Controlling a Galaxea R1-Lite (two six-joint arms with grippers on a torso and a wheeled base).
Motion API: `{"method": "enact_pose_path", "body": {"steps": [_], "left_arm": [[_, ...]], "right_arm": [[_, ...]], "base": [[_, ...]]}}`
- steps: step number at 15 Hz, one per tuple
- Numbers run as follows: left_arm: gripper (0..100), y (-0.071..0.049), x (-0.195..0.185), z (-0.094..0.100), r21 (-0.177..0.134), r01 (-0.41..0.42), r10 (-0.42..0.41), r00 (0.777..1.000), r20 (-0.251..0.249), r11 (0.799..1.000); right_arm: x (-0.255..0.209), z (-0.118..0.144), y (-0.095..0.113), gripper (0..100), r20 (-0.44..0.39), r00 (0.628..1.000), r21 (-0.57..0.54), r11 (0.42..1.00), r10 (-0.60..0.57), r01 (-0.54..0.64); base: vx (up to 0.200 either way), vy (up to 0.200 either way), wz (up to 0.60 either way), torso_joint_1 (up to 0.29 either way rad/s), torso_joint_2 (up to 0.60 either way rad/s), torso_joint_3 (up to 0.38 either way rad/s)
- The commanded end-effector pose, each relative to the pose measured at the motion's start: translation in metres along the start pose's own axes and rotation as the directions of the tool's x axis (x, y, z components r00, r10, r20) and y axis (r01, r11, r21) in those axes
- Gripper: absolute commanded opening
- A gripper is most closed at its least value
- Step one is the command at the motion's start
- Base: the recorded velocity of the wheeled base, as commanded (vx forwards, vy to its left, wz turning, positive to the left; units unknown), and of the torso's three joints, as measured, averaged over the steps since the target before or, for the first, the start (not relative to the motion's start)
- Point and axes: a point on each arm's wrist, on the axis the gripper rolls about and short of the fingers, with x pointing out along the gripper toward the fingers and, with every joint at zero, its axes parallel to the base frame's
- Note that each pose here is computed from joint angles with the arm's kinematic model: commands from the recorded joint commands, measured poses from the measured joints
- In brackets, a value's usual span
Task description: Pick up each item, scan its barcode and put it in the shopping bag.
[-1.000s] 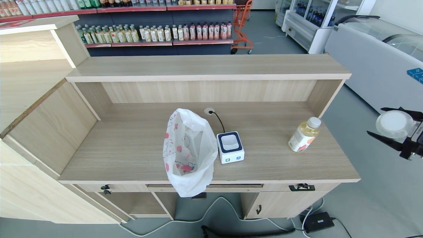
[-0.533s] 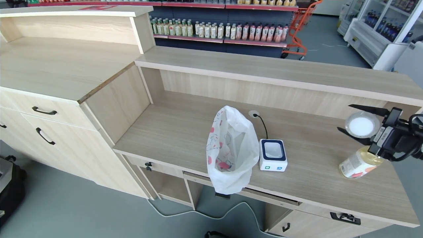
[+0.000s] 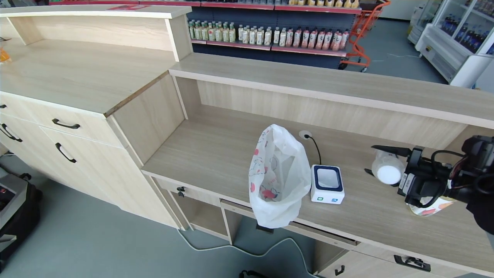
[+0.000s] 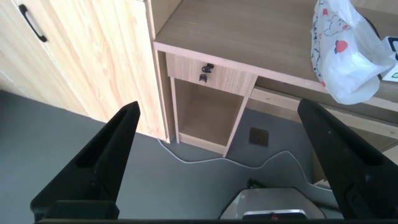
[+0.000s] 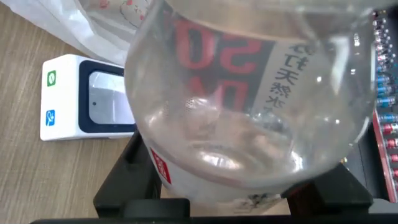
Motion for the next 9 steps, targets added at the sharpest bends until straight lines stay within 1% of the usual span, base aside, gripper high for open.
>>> {"method": "enact_pose_path", "body": {"steps": [1, 3, 9], "left_arm": [[100, 0.0, 0.0, 0.0, 0.0, 0.0, 0.0, 1.0, 0.0, 1.0], [100, 0.0, 0.0, 0.0, 0.0, 0.0, 0.0, 1.0, 0.0, 1.0], [100, 0.0, 0.0, 0.0, 0.0, 0.0, 0.0, 1.0, 0.0, 1.0]], "right_arm": [[0.011, -0.002, 0.015, 0, 0.044, 0.998, 0.036, 0.999, 0.037, -0.039], [0.017, 0.0, 0.02, 0, 0.076, 0.996, 0.043, 0.998, 0.05, -0.054], [0.032, -0.002, 0.031, 0, 0.114, 0.991, 0.062, 0.995, 0.076, -0.083]], "base": [[0.0, 0.0, 0.0, 0.0, 0.0, 0.0], [0.0, 0.0, 0.0, 0.0, 0.0, 0.0], [0.0, 0.0, 0.0, 0.0, 0.0, 0.0]]}}
